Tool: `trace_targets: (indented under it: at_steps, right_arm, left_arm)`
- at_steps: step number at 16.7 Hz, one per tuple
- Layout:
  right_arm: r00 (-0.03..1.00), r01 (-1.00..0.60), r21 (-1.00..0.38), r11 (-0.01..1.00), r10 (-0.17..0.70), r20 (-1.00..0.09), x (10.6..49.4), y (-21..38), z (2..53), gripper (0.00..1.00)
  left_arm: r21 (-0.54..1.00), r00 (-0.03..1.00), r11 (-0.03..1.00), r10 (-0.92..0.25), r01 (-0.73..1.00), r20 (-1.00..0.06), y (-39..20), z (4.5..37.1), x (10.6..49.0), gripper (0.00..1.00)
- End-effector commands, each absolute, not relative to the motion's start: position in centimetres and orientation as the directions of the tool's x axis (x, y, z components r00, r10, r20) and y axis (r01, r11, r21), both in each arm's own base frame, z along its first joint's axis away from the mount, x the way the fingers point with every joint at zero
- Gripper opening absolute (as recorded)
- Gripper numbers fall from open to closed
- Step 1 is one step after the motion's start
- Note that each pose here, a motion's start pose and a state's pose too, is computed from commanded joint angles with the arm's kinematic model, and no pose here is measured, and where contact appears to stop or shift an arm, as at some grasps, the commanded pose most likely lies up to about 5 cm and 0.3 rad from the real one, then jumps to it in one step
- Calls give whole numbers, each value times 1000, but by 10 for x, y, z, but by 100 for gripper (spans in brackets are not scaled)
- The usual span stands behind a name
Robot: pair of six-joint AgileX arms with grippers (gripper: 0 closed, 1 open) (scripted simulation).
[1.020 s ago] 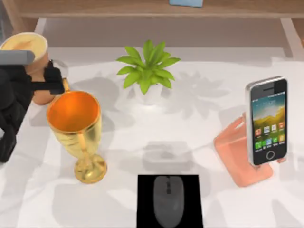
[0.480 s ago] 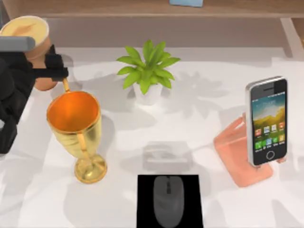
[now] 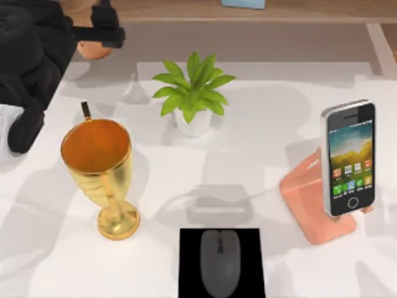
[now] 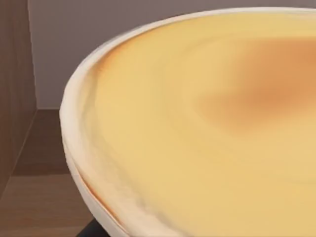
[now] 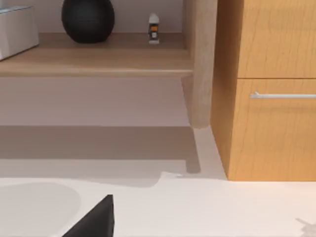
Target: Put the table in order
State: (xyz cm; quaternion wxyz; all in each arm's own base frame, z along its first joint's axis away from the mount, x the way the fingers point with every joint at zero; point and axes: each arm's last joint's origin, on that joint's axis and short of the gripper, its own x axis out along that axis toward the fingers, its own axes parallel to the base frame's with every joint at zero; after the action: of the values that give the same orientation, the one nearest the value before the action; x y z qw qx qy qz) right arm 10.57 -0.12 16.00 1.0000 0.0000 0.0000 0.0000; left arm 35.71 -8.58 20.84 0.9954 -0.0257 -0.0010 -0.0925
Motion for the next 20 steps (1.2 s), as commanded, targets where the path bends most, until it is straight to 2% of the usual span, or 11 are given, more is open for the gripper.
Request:
trace_targets:
  at_steps: [4, 8, 15, 20]
  right_arm:
    - [1000, 0, 0, 1000, 0, 0, 106, -1, 160, 100]
    - [1000, 0, 0, 1000, 0, 0, 106, -1, 160, 100]
    - [1000, 0, 0, 1000, 0, 0, 106, -1, 160, 100]
    - [1000, 0, 0, 1000, 0, 0, 106, -1, 160, 100]
  left_arm:
    - [-59, 985, 983, -172, 171, -11, -105, 242, 377, 0]
    - [-54, 990, 991, -124, 121, -66, -118, 263, 406, 0]
    - [-20, 984, 999, -34, 31, -174, -130, 268, 452, 0]
    - [-8, 980, 1000, -17, 15, -199, -132, 266, 459, 0]
